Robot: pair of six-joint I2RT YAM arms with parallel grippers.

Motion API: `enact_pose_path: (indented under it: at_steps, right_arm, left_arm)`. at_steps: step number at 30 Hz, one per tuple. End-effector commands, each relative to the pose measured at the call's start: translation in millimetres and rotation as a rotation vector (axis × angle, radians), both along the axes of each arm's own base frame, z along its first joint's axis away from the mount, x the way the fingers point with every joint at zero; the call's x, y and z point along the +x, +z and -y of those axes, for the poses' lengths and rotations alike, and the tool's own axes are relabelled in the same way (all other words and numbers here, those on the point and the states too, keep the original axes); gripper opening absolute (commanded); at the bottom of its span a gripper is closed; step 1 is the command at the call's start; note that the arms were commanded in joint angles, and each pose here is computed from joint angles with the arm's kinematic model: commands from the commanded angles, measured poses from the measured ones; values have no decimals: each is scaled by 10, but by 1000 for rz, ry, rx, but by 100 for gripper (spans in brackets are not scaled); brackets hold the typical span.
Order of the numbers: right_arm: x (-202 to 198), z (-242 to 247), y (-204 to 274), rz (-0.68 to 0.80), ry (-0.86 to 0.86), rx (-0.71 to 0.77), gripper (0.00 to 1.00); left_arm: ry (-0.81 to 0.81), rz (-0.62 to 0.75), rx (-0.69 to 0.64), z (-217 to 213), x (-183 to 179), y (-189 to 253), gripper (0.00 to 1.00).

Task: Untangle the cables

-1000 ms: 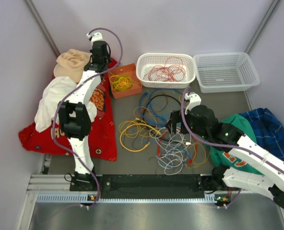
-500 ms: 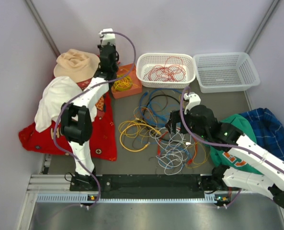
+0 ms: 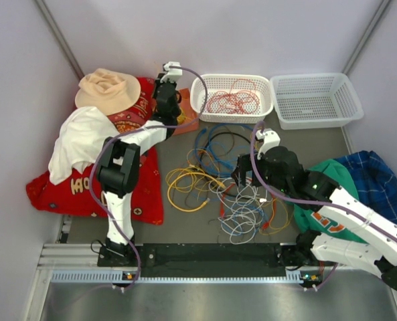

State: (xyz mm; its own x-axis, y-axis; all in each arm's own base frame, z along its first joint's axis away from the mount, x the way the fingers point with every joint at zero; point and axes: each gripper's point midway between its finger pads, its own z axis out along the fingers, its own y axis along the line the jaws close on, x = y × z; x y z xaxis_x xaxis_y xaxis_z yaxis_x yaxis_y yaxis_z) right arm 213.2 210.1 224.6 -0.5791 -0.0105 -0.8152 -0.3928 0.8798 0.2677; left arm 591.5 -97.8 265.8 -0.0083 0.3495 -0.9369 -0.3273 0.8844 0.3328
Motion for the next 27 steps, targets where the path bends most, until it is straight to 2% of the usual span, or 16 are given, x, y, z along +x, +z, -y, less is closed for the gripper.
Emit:
enact_pose_path:
  at_steps: [1,8,19,27]
  right_arm:
    - [52,-58,74,34,6,25,95]
    - [44,-59,88,30,11,22,95]
    - [95,-46,25,24,3,-25,95]
    - [112,-115,-65,2,13,-25,95]
  left_arm:
    - [66,168,-40,-264,-145,692,0]
    - [58,188,-88,-394,6,889,0]
    - [60,85,-146,-410,346,204,0]
    - [56,13,-189,-365,238,-213,0]
